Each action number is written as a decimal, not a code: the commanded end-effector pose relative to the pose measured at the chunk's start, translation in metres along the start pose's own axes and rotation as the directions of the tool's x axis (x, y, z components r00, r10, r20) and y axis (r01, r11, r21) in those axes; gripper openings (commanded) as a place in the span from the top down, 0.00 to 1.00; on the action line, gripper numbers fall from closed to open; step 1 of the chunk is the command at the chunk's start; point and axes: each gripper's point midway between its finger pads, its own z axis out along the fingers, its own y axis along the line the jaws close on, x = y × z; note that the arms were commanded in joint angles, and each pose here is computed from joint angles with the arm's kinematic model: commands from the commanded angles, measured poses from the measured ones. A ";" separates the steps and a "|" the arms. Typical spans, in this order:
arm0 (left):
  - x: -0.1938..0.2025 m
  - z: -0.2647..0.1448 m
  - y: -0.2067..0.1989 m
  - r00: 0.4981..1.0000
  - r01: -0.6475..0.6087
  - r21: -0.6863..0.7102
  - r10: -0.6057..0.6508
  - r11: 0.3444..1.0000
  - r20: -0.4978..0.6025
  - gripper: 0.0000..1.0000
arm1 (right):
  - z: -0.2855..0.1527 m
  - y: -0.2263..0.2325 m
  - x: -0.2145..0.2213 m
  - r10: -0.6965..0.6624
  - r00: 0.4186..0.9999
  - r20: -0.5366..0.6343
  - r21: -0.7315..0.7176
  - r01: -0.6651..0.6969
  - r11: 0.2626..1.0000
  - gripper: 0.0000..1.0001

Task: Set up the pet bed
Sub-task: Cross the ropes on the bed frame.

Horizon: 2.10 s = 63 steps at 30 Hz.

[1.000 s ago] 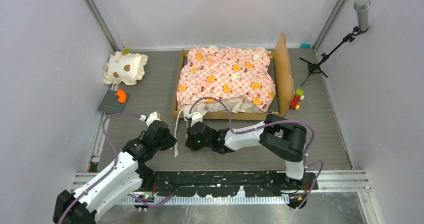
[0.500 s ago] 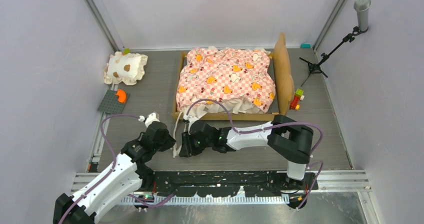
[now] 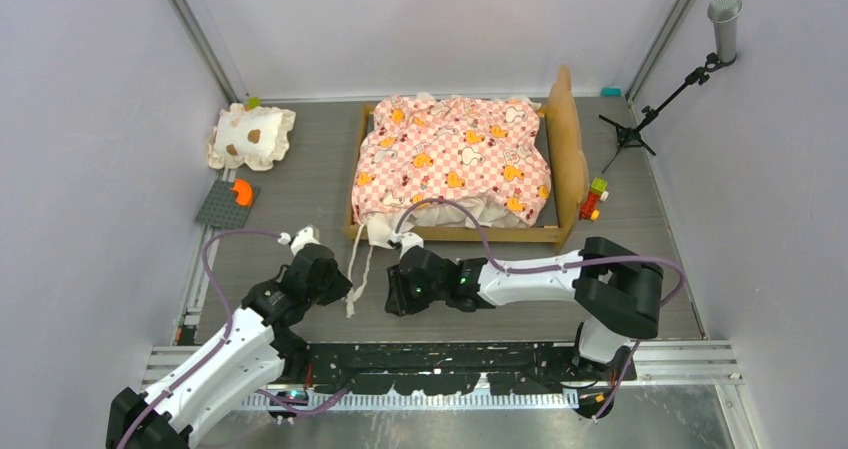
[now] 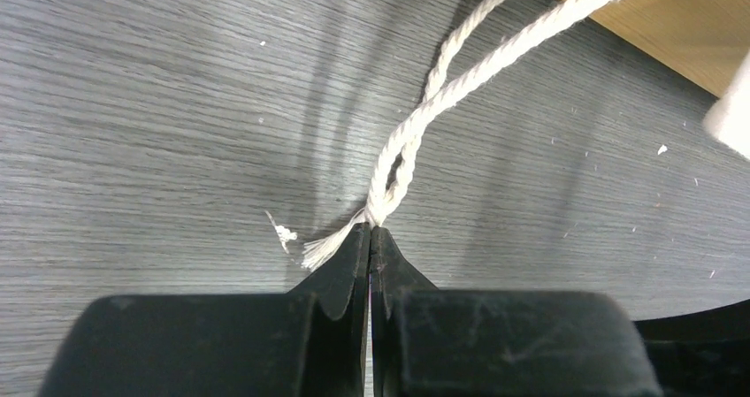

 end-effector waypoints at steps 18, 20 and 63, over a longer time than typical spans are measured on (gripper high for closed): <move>-0.046 -0.009 -0.048 0.879 0.450 0.147 -0.466 0.881 0.102 1.00 | -0.045 -0.029 -0.058 -0.079 0.960 0.268 0.228 0.017 0.974 0.69; -0.043 0.000 -0.051 0.862 0.480 0.173 -0.499 0.860 0.090 1.00 | -0.050 -0.032 -0.060 -0.076 0.955 0.285 0.239 0.005 0.971 0.69; 0.003 0.019 0.010 0.996 -0.079 -0.108 0.075 0.991 -0.041 0.59 | -0.055 -0.035 -0.052 -0.111 0.959 0.262 0.230 0.050 0.972 0.66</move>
